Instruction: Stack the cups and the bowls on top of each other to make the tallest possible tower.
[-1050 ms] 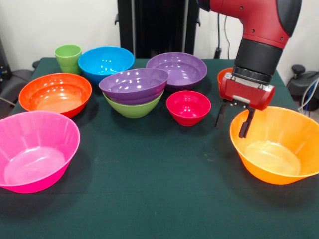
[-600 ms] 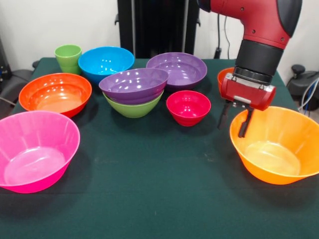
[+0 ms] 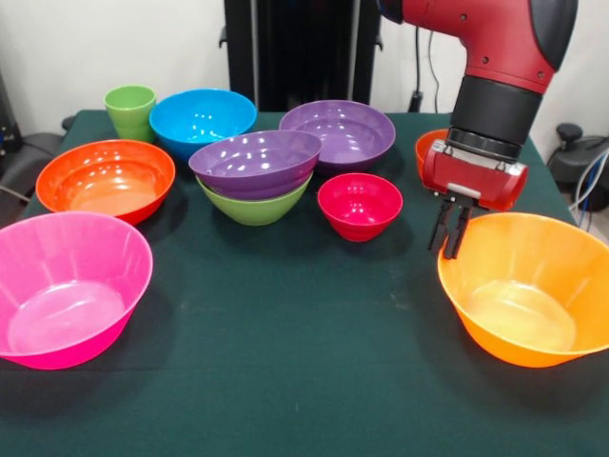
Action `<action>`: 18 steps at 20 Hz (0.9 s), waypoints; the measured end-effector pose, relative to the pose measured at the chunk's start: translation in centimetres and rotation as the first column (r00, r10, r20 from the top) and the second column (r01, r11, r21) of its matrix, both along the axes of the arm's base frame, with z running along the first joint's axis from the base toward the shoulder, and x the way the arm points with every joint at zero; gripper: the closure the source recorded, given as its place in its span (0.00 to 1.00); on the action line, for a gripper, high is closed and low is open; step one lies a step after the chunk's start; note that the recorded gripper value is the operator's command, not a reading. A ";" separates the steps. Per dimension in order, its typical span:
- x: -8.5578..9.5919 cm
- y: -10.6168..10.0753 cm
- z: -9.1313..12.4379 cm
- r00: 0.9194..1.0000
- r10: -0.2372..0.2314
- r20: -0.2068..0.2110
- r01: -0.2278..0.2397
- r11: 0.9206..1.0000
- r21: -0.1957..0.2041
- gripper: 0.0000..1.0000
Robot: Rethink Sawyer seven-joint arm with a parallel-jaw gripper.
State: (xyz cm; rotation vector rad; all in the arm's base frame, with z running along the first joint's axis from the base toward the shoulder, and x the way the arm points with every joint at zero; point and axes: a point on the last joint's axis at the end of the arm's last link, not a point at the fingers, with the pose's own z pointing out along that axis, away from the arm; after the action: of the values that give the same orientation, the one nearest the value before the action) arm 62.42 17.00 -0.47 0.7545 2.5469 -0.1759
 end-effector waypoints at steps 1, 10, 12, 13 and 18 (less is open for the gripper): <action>0.0 0.0 0.0 1.000 0.000 0.000 0.000 1.000 0.000 1.00; 0.1 0.1 0.1 1.000 -0.001 0.002 0.001 1.000 0.003 1.00; 0.1 0.2 0.3 1.000 0.002 0.004 -0.002 1.000 0.003 1.00; 0.1 0.3 0.4 1.000 0.004 0.005 -0.004 1.000 0.002 1.00; 0.0 1.5 2.4 0.999 0.035 0.031 -0.034 0.999 -0.024 1.00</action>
State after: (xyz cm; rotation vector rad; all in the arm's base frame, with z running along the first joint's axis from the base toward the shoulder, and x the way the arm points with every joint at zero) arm 62.41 18.50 1.91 0.6985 2.5220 -0.1804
